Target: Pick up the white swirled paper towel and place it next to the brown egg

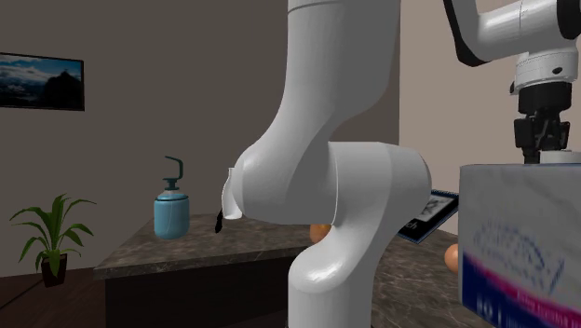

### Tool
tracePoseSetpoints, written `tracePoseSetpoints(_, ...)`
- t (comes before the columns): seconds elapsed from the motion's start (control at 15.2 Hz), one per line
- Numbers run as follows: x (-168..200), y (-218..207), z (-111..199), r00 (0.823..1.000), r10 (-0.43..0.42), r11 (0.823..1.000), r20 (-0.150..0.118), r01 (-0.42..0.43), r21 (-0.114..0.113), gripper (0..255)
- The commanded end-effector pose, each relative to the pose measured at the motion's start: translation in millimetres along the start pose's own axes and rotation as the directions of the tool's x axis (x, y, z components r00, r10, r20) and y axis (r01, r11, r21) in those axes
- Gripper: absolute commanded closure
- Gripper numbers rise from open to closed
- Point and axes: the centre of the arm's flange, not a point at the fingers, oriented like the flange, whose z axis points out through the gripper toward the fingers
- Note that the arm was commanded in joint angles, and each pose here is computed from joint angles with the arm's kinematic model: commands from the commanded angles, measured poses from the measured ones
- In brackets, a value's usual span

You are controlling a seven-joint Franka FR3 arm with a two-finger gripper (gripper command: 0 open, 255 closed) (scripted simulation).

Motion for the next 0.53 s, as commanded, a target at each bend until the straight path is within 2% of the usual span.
tracePoseSetpoints(0.0, 0, 0, 11, 1.000, 0.000, 1.000, 0.000, 0.000, 0.000, 255)
tracePoseSetpoints(0.46, 0, 0, 48, 1.000, 0.000, 1.000, 0.000, 0.000, 0.000, 255)
